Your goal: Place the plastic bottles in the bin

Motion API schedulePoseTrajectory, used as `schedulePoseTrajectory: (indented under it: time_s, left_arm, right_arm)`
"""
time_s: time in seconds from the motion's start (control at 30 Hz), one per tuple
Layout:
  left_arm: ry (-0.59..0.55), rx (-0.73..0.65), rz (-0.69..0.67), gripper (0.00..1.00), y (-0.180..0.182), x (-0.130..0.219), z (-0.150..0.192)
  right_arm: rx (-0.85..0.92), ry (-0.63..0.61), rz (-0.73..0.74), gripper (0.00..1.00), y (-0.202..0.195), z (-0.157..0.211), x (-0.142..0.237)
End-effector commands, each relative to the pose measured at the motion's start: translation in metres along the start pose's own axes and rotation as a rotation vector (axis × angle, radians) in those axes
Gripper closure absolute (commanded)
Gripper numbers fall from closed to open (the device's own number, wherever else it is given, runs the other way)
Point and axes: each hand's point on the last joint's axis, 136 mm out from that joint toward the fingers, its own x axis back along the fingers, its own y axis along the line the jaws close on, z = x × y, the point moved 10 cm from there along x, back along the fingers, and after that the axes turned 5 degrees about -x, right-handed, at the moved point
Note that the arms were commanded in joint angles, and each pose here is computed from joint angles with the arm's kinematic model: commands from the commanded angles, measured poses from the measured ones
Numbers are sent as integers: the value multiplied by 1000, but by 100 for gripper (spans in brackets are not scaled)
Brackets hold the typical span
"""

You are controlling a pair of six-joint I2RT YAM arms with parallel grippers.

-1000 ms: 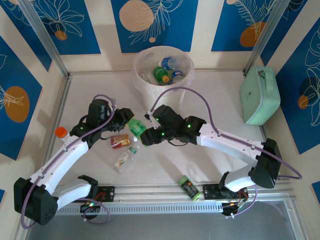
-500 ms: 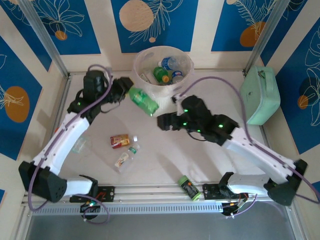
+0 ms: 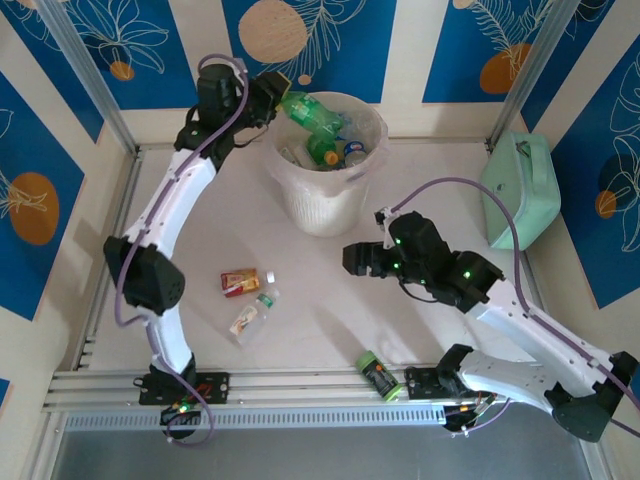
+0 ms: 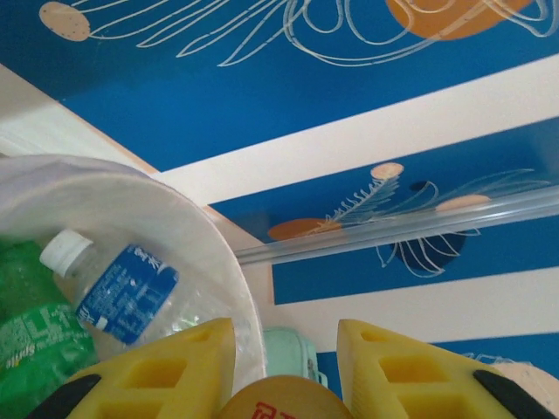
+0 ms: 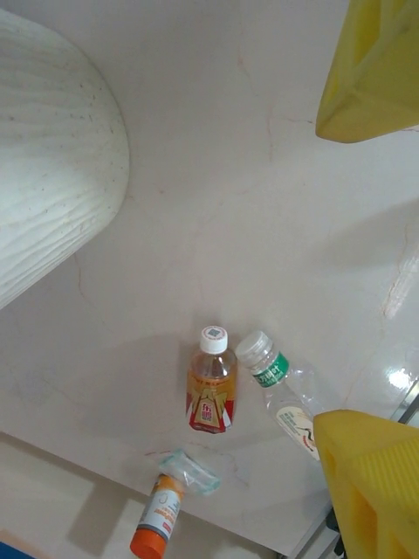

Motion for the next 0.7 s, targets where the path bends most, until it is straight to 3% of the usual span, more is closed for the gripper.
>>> schedulePoseTrajectory:
  time_s: [0.0, 0.07, 0.17, 0.5, 0.67]
  left_arm:
    - [-21, -16, 10, 55, -11, -2, -12]
    - [-28, -22, 2, 40, -11, -2, -13]
    - [-44, -53, -1, 30, -15, 3, -14]
    - [-66, -203, -56, 24, -39, 51, -16]
    - [-40, -253, -75, 26, -39, 76, -6]
  right_arm:
    - [-33, -13, -5, 20, -4, 3, 9]
    - [-36, -13, 1, 20, -6, 4, 11]
    - [-44, -15, -4, 20, -8, 2, 11]
    - [-41, -20, -27, 20, -3, -9, 7]
    - [-43, -10, -33, 20, -2, -10, 1]
